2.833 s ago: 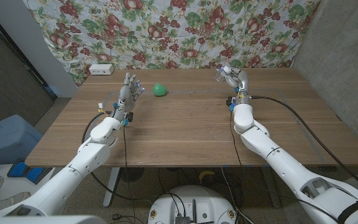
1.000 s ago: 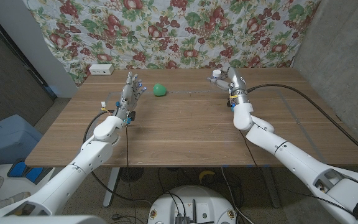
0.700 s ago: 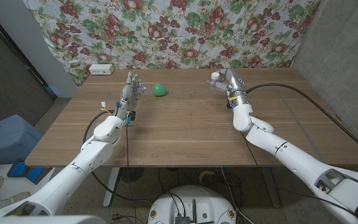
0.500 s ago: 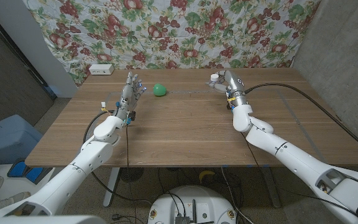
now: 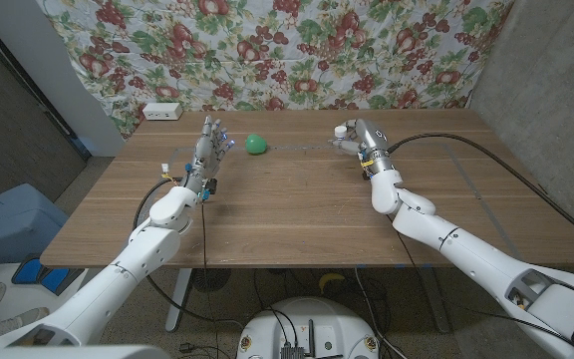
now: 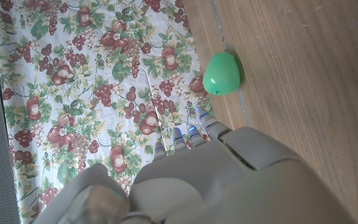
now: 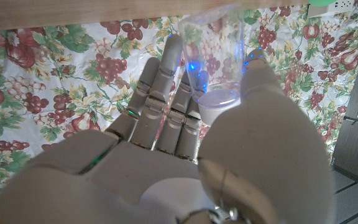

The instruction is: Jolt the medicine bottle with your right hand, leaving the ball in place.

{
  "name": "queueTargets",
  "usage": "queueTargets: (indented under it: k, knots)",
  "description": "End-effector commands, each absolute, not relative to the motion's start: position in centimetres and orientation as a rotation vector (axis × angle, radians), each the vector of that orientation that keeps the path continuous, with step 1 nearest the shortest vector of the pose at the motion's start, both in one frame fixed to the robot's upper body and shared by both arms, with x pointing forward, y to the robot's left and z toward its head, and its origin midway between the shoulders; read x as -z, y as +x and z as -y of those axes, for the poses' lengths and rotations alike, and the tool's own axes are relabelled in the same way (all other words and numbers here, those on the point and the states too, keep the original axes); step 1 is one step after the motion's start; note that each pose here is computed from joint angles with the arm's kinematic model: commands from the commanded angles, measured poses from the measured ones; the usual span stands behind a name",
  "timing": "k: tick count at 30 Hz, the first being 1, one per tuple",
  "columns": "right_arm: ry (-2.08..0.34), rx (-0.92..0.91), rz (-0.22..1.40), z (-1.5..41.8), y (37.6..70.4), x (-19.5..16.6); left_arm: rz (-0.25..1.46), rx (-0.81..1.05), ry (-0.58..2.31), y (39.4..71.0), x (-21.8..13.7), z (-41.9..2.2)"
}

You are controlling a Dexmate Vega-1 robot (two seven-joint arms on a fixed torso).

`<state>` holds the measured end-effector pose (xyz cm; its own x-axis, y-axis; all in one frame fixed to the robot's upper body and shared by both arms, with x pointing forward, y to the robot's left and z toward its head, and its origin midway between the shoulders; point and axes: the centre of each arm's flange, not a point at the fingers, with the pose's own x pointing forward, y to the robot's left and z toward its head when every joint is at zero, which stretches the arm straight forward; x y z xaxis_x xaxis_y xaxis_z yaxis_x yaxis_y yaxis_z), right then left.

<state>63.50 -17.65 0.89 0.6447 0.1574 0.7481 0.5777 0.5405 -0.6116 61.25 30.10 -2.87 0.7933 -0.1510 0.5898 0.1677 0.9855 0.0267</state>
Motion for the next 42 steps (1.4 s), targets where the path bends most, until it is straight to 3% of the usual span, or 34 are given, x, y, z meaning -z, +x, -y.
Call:
queueTargets:
  k: [1, 42]
  knots:
    - [-1.037, 0.286, 0.827, 17.5, 63.9, 0.0, 0.633, 0.174, -0.028, 61.2, 2.8, -30.2]
    - [-1.130, 0.279, 0.675, 18.3, 67.2, 2.3, 0.622, 0.168, -0.021, 61.6, 2.6, -30.0]
